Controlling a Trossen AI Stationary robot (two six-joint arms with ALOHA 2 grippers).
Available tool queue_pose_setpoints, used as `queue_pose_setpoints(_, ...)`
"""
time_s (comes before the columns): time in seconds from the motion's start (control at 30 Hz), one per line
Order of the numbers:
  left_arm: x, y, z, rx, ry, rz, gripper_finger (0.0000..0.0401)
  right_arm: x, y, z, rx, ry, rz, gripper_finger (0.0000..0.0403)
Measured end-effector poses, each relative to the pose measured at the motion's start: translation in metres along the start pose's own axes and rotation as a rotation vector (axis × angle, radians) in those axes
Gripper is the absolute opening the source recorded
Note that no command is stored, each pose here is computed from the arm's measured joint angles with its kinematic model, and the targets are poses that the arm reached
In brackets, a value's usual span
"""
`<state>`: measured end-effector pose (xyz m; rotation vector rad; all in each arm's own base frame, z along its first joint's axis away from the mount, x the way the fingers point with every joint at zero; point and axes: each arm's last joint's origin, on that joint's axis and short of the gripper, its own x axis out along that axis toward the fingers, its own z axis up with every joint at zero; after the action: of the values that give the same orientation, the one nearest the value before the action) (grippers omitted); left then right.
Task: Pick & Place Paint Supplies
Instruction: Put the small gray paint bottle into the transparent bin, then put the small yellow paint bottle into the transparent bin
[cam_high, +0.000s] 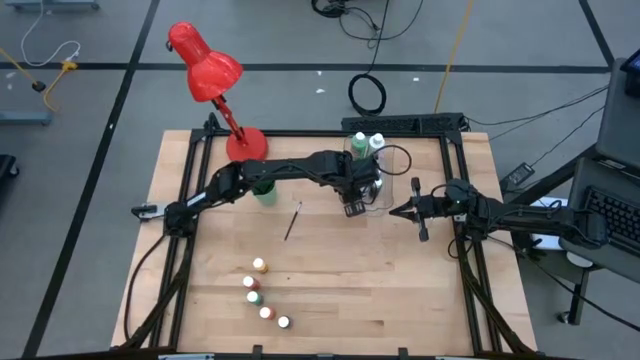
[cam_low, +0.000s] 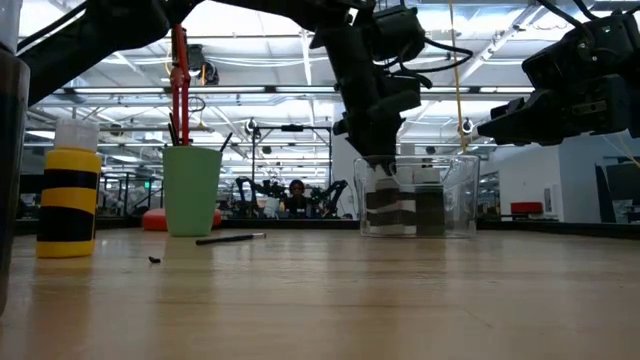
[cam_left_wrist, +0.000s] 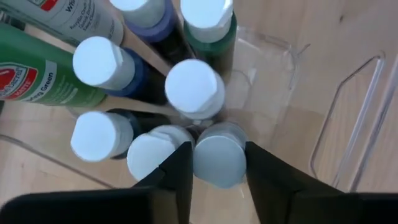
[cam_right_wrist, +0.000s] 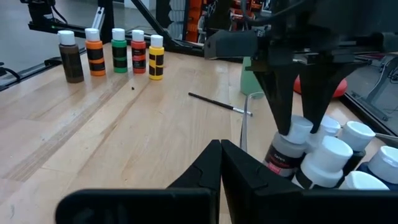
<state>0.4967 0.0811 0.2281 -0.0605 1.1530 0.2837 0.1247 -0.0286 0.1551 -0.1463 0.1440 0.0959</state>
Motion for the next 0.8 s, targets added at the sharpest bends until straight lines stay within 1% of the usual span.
queue_pose_setpoints(0.13, -0.001, -0.002, -0.001, 0.008, 0.005, -0.002, 0.0182, 0.0, 0.0, 0.0, 0.0, 0.0, 0.0, 0.0004)
queue_pose_setpoints(0.23, -0.001, -0.003, -0.001, 0.014, 0.007, -0.004, 0.022, 0.0, 0.0, 0.0, 0.0, 0.0, 0.0, 0.0004)
queue_pose_setpoints(0.33, -0.002, -0.006, -0.002, 0.035, 0.009, -0.006, 0.0248, 0.0, 0.0, 0.0, 0.0, 0.0, 0.0, 0.0004)
queue_pose_setpoints(0.43, -0.011, -0.01, -0.001, 0.072, -0.004, -0.01, 0.0266, 0.0, 0.0, 0.0, 0.0, 0.0, 0.0, 0.0004)
queue_pose_setpoints(0.5, -0.027, -0.013, -0.001, 0.101, -0.017, -0.014, 0.0274, 0.0, 0.0, 0.0, -0.001, 0.0, 0.0, 0.0004)
queue_pose_setpoints(0.6, -0.063, -0.017, -0.006, 0.123, -0.018, -0.006, 0.0281, 0.0, 0.0, 0.0, -0.003, 0.0, 0.0, 0.0004)
queue_pose_setpoints(0.7, -0.113, -0.02, -0.019, 0.111, 0.004, -0.007, 0.0283, 0.0, 0.0, 0.0, -0.003, 0.0, 0.0, 0.0004)
queue_pose_setpoints(0.8, -0.168, -0.028, -0.042, 0.108, 0.039, -0.009, 0.0279, 0.0, 0.0, 0.0, 0.0, 0.0, 0.0, 0.0004)
